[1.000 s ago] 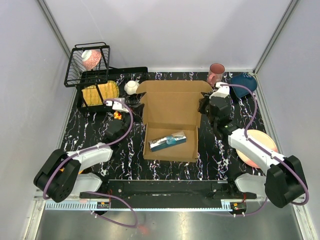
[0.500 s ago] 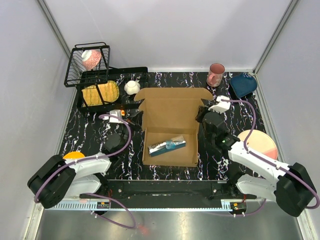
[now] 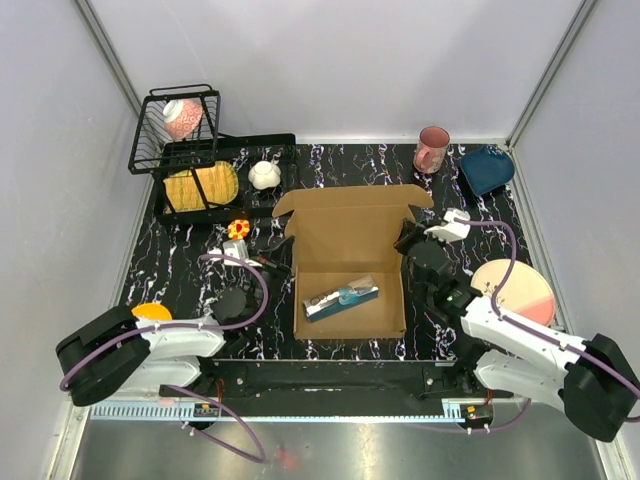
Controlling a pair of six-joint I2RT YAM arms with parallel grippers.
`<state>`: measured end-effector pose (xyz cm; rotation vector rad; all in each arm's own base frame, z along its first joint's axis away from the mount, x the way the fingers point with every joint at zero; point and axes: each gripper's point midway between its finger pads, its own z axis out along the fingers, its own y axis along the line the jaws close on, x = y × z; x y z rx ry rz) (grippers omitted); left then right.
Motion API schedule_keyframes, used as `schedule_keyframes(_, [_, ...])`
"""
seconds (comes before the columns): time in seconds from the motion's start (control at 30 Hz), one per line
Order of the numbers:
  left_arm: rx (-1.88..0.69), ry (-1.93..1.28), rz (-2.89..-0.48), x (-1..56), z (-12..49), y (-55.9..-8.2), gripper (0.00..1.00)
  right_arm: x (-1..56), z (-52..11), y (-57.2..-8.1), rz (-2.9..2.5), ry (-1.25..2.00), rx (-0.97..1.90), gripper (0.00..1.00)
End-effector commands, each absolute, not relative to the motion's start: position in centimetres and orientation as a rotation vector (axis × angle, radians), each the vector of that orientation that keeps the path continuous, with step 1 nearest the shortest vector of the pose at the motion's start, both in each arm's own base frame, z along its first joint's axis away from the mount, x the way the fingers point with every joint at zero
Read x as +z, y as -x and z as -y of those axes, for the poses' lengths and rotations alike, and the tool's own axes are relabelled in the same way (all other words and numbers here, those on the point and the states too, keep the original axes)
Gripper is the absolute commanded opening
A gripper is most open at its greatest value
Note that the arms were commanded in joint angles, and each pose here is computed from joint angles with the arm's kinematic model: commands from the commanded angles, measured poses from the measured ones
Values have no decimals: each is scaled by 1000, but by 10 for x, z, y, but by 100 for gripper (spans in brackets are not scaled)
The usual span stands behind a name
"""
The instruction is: Fold the paper box
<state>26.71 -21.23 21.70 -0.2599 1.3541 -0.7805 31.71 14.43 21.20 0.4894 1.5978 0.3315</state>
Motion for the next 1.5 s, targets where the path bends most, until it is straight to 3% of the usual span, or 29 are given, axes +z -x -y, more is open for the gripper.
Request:
schedule_keyframes(0.0, [-958,224,-1289,237,241,-240,0,154,-151,-294,-1748,-443,310,0])
schedule_keyframes(0.47, [-989,184,-1373,204,259,-207,0,101,-127,-249,-1855,-437,285,0])
schedule_keyframes(0.87, [-901,174,-1455,174,231,-192,1,95,-135,-230,-1937,-424,306,1])
schedule_keyframes(0.93, [-893,182,-1469,171,227,-191,2,99,-138,-227,-1940,-416,325,7])
schedule_keyframes(1.07, [-850,172,-1497,160,216,-190,2,108,-138,-220,-1964,-397,353,34])
schedule_keyframes(1.2, [-811,142,-1521,154,215,-189,2,128,-133,-213,-1945,-413,405,44])
schedule_keyframes(1.47, [-771,104,-1575,133,211,-184,2,152,-127,-195,-1963,-359,489,54])
